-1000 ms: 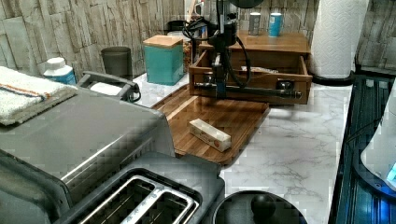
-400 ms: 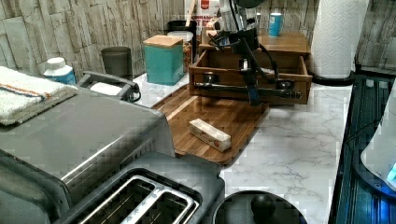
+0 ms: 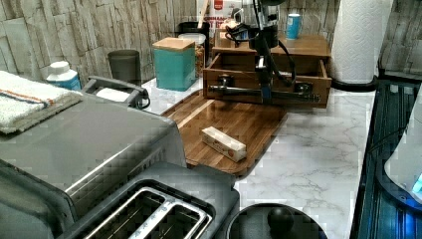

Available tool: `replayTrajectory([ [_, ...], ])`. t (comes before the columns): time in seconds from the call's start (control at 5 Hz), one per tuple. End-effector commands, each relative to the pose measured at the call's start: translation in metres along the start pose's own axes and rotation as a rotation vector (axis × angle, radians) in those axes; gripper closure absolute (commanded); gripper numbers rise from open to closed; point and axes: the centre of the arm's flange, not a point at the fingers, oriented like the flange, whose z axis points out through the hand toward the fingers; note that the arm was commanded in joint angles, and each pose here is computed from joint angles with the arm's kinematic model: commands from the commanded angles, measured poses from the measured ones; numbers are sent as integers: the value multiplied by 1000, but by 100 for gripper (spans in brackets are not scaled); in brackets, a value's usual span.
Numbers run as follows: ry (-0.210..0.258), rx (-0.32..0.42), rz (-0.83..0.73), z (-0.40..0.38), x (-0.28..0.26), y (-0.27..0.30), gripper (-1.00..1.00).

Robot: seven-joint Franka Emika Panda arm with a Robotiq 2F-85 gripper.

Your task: Close the drawer.

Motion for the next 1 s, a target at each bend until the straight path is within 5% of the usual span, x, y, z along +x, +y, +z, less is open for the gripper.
replayTrajectory([
  [0.2,169,23,-109,-57,3,148,100],
  [0.4,212,-25,-105,-67,-2,196,100],
  [0.8,298,-244,12,-99,-13,256,100],
  [1.0,286,-227,49,-96,-16,258,100],
])
